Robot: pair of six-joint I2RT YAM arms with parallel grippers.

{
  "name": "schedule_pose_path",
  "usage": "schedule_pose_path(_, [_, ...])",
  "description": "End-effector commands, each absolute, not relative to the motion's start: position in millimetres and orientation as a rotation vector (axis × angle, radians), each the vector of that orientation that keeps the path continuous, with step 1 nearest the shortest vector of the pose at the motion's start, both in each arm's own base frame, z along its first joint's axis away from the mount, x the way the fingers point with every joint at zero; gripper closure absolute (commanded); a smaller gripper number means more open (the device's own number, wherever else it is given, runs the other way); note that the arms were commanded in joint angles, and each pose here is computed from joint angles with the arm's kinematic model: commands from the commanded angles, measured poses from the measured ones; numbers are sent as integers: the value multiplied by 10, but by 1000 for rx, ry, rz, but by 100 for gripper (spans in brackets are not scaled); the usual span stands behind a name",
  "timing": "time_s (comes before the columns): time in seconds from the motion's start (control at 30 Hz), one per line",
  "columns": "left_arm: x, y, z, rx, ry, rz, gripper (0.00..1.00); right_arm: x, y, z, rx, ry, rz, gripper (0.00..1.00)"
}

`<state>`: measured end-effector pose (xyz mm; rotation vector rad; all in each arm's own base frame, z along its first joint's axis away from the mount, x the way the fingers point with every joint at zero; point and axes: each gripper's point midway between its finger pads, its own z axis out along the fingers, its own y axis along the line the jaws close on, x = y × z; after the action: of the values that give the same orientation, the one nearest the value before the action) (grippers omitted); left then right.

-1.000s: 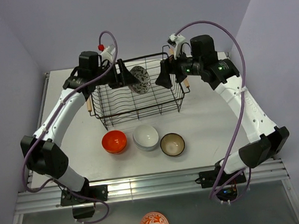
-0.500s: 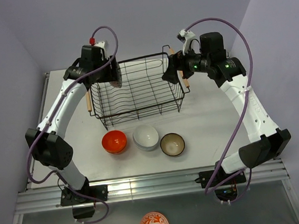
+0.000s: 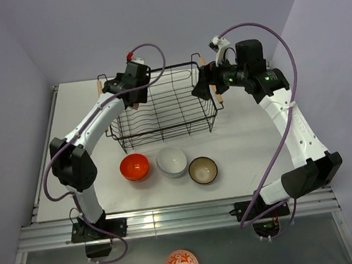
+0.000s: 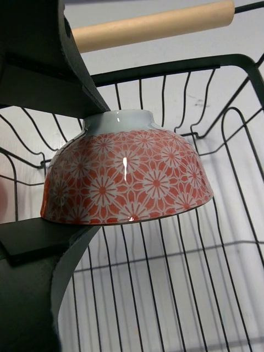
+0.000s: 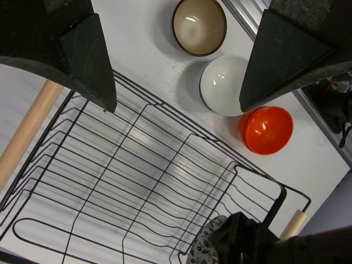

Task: Load the bowls into the dish rack

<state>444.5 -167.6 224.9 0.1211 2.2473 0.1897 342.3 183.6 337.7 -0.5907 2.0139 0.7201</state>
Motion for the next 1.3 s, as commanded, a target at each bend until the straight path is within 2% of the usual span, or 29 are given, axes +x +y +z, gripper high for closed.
schedule_pose_path(0.0, [4586, -1522, 2461, 86, 2168, 348, 100, 3367, 1786, 3513, -595, 1965, 702, 0])
schedule_pose_path(0.3, [4632, -1501, 2139, 157, 2234, 537, 100, 3346, 1769, 3438, -599, 1978, 698, 0])
schedule_pose_path(0.67, [4725, -1531, 1893, 202, 2273, 599, 100, 3321, 1772, 3372, -609, 1988, 704, 0])
schedule_pose_path(1.27, [4900, -1461, 1675, 221, 2249, 730, 92, 3292, 1776, 3292, -621, 2005, 712, 0])
